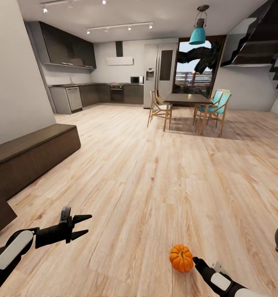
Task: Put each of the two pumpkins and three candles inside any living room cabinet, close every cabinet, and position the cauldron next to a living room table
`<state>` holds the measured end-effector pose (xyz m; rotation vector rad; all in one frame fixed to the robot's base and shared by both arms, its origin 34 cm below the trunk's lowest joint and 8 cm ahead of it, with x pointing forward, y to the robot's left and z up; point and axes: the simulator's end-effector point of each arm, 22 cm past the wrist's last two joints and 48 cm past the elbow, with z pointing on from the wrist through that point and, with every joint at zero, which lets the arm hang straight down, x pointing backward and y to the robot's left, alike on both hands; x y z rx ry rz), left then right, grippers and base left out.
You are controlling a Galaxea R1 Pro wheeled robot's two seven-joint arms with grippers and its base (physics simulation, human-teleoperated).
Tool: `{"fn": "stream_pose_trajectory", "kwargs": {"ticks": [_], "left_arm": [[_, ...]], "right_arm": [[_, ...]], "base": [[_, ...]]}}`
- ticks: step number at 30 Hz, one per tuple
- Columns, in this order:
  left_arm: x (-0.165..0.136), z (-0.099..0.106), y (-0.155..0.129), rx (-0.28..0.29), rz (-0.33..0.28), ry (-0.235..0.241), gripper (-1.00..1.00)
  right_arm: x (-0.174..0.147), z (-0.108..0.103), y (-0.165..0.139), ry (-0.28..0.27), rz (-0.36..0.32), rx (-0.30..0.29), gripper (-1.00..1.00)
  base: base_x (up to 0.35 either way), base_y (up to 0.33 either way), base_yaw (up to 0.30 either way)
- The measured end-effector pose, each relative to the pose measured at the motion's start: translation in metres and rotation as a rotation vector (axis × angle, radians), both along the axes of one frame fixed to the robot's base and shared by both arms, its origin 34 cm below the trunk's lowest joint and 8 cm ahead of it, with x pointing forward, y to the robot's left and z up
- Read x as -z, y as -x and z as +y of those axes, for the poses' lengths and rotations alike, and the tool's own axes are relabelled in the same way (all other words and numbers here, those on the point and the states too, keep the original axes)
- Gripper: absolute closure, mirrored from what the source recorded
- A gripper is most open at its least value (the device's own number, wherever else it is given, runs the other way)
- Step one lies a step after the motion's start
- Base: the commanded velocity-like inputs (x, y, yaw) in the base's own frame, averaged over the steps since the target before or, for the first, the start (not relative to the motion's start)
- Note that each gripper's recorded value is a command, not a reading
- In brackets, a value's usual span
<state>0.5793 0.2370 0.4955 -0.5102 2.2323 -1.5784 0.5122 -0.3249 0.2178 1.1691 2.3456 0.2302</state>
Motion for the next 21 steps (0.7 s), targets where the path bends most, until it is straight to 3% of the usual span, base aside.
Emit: {"fn": "stream_pose_trajectory", "kwargs": {"ticks": [4, 10, 14, 21], "left_arm": [[0.009, 0.0, 0.0, 0.0, 0.016, 0.001, -1.0], [0.008, 0.0, 0.0, 0.0, 0.016, 0.001, -1.0], [0.015, 0.0, 0.001, 0.0, 0.029, 0.0, -1.0], [0.03, 0.0, 0.001, 0.0, 0.057, 0.002, -1.0]], "right_arm": [[0.002, 0.009, -0.005, -0.03, -0.029, -0.028, -1.0], [-0.019, 0.042, -0.03, -0.162, -0.188, -0.115, -1.0], [-0.017, 0.05, -0.028, -0.199, -0.198, -0.13, -1.0], [-0.004, 0.053, -0.019, -0.213, -0.175, -0.131, -1.0]], "base": [[0.0, 0.0, 0.0], [0.0, 0.0, 0.0], [0.0, 0.0, 0.0], [0.0, 0.0, 0.0]]}}
